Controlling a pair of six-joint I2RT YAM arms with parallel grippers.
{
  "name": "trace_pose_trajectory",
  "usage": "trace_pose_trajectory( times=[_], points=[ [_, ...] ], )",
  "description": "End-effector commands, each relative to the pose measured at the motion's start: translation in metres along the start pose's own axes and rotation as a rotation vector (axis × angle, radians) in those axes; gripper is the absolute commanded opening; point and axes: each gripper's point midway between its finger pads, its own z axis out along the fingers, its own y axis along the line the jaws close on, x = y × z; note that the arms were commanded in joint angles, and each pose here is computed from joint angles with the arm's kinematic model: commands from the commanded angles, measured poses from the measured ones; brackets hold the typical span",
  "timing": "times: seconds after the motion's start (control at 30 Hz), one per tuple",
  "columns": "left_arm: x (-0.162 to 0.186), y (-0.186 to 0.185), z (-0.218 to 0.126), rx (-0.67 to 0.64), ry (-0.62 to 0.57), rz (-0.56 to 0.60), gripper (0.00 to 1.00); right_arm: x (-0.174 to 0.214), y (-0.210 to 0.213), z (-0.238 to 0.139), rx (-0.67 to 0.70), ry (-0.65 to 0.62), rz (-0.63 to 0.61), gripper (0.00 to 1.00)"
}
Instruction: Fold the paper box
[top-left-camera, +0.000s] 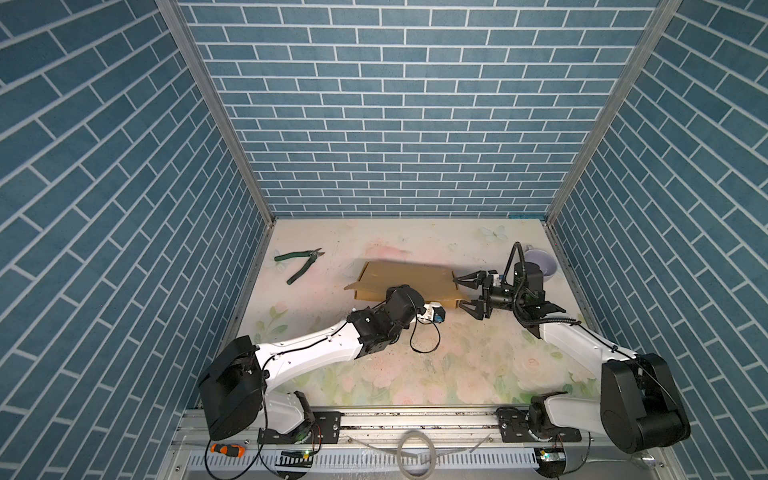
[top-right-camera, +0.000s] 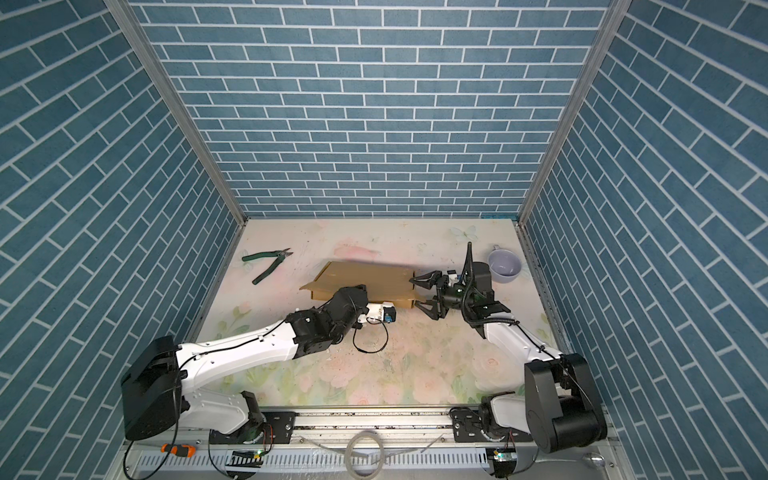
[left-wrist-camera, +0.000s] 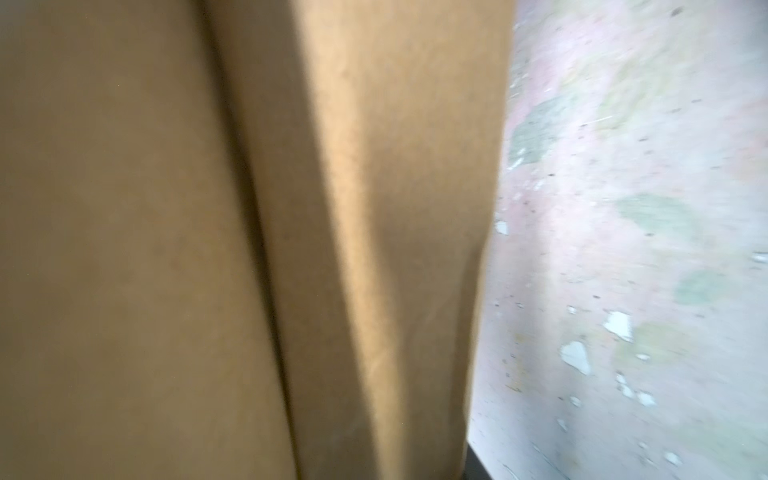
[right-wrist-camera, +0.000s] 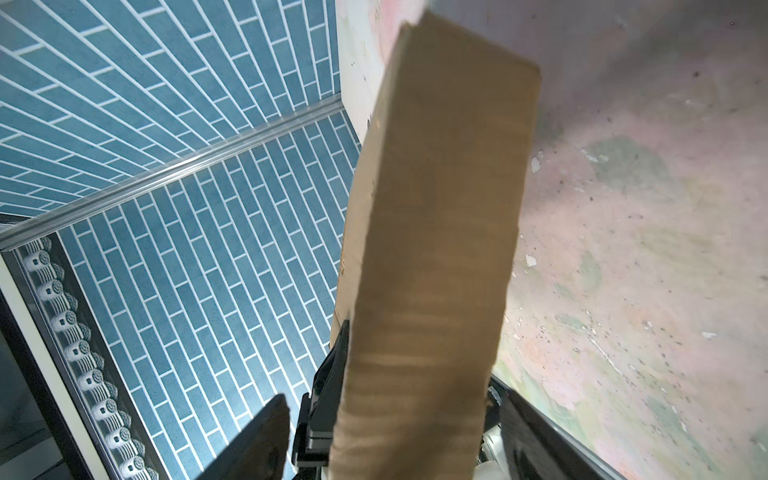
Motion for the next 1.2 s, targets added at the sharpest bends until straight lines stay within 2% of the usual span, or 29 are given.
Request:
trace_pose_trajectory(
  times=[0.0, 0.27, 0.47, 0.67, 0.83, 1.17],
  points=[
    [0.004, -0.01, -0.016, 0.153, -0.015, -0.064, 0.31, -0.001, 0.017, -0.012, -0.002, -0.02, -0.083, 0.79],
    [0.01, -0.014, -0.035, 0.381, -0.015, -0.163, 0.32, -0.008, 0.009, -0.02, 0.035, -0.041, -0.097, 0.8],
    [0.0, -0.015, -0.062, 0.594, -0.088, -0.271, 0.33, -0.015, -0.005, -0.028, 0.069, -0.065, -0.084, 0.8],
    [-0.004, -0.038, -0.067, 0.76, -0.077, -0.259, 0.33, -0.022, -0.021, -0.037, 0.109, -0.092, -0.069, 0.8],
    [-0.002, -0.04, -0.053, 0.797, -0.062, -0.261, 0.34, -0.024, -0.03, -0.041, 0.122, -0.099, -0.057, 0.8],
    [-0.002, -0.045, -0.019, 0.845, 0.002, -0.18, 0.35, -0.025, -0.04, -0.043, 0.131, -0.106, -0.048, 0.79]
  ],
)
